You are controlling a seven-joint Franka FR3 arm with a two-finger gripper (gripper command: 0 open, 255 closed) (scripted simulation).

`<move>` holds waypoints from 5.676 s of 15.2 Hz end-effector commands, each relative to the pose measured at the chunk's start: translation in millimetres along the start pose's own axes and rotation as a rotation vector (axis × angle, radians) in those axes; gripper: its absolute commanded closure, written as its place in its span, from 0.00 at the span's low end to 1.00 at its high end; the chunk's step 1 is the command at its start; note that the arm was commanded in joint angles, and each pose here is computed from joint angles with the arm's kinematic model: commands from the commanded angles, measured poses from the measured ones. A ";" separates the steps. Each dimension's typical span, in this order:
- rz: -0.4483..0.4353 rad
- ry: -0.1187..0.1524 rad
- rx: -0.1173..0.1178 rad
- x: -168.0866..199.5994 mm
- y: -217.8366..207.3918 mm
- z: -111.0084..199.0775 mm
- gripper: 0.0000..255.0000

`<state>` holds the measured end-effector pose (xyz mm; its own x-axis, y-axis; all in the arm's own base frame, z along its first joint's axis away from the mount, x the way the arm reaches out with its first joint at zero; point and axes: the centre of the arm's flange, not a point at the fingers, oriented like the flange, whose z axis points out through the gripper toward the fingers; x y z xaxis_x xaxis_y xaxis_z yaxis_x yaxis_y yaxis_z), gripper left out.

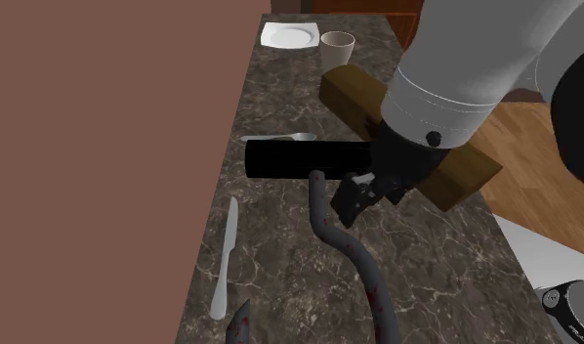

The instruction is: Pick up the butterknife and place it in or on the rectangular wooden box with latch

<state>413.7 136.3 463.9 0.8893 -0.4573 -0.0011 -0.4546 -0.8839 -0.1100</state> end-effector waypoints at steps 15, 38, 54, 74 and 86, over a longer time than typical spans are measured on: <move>0.392 0.052 0.043 80.5 -160.5 92.5 0.00; 0.460 0.061 0.050 103.9 -186.7 147.2 1.00; 0.460 0.062 0.050 104.2 -193.0 90.1 1.00; 0.460 0.062 0.050 104.1 -204.6 -14.9 1.00; 0.460 0.062 0.050 128.5 -77.1 -41.8 1.00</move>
<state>566.2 150.4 512.9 0.5895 -0.8078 -0.0022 -0.7977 -0.5817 -0.1593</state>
